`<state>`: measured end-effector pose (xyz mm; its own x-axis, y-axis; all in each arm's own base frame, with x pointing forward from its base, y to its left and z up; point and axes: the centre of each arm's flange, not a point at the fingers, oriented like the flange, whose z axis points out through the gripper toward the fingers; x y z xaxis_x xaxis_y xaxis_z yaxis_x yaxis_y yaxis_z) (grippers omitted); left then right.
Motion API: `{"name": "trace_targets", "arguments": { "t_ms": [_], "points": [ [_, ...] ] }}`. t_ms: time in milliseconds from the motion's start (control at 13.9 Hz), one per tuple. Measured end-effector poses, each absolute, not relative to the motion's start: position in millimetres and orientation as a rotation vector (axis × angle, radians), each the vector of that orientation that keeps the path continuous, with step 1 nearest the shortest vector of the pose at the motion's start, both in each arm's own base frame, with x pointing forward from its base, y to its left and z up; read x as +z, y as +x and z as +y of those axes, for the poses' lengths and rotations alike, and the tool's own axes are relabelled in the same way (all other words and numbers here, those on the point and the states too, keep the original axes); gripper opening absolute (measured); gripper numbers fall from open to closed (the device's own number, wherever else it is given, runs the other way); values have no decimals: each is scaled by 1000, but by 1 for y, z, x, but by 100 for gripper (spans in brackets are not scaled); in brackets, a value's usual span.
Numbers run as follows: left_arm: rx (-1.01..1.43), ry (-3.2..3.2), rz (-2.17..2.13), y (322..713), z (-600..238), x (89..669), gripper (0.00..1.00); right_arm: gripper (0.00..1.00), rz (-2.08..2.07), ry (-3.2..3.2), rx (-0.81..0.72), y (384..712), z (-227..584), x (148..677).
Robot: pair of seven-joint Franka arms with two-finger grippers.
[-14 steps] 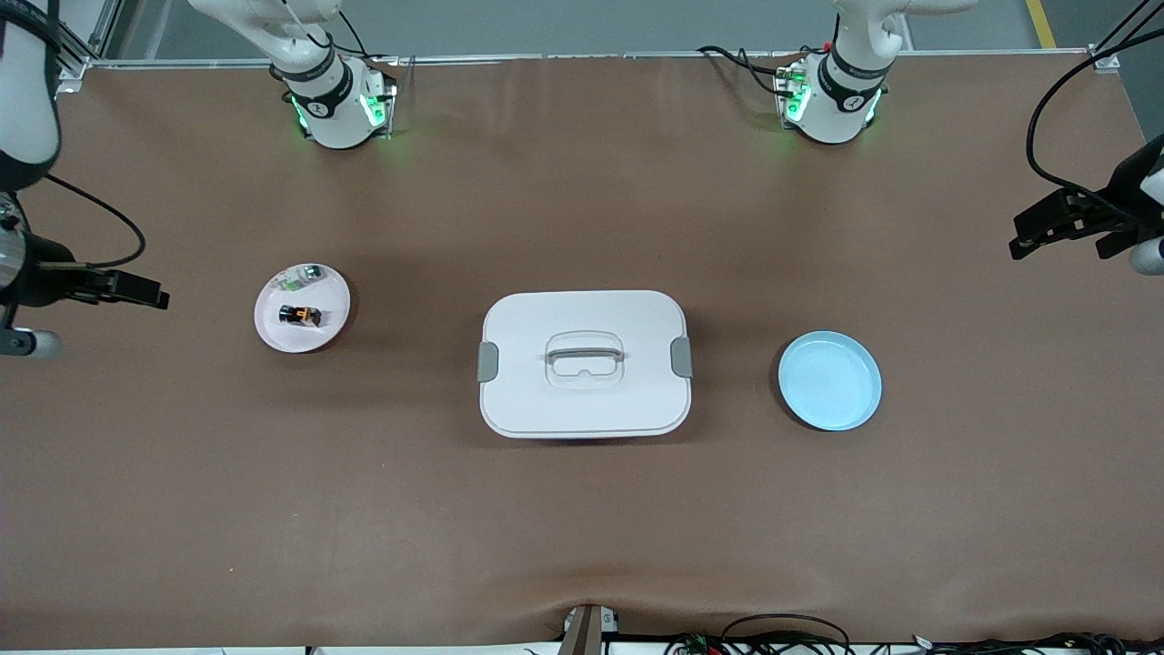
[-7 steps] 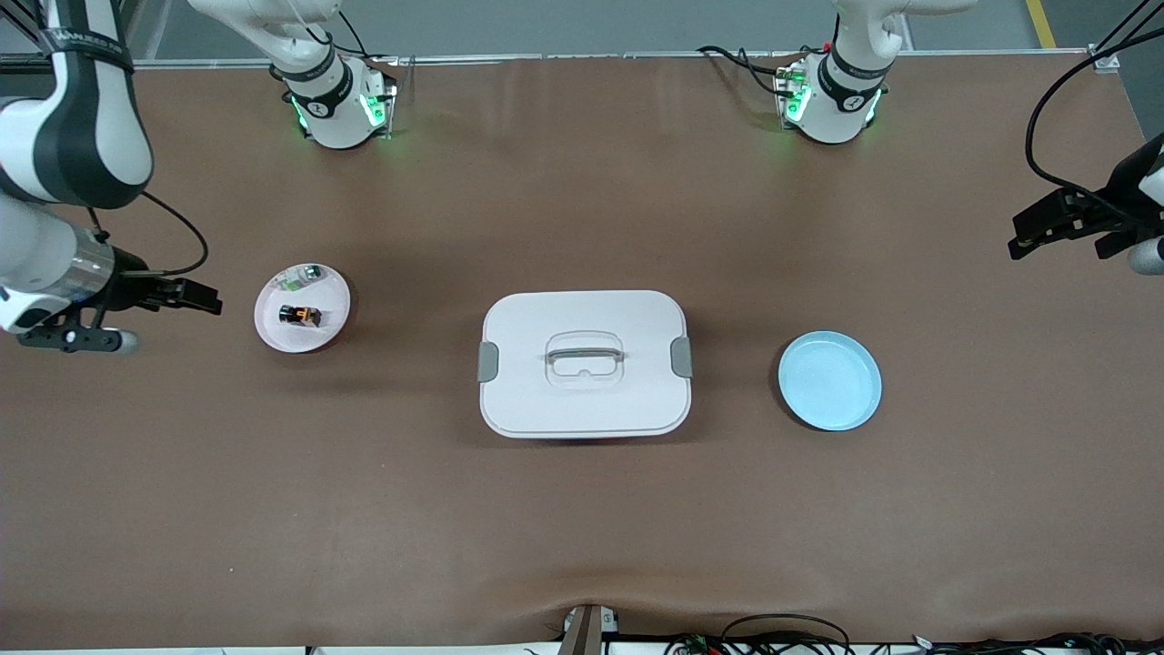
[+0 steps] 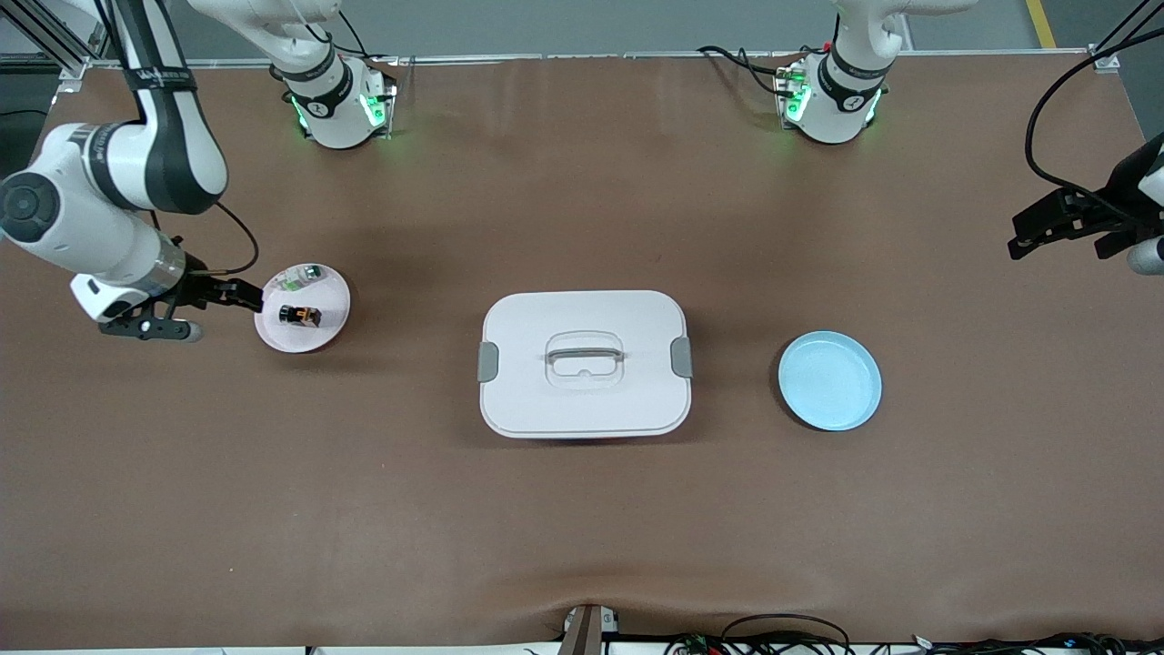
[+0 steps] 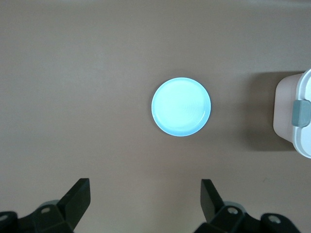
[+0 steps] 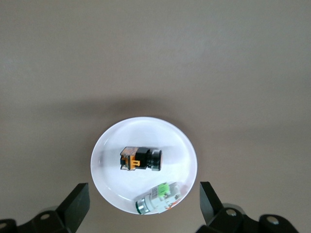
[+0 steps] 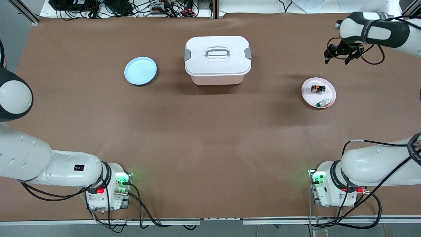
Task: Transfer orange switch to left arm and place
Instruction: 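Lower the right gripper onto the orange switch on the white plate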
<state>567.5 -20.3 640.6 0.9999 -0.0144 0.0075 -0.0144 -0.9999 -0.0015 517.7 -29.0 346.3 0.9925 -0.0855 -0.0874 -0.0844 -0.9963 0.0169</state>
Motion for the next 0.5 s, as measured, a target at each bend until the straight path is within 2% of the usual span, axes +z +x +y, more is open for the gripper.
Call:
{"name": "trace_targets", "arguments": {
  "t_ms": [504],
  "points": [
    [-14, -3140, 23, 567, -21, 641, 100, 100, -90, 3102, -17, 492, -3, 300]
  ]
}}
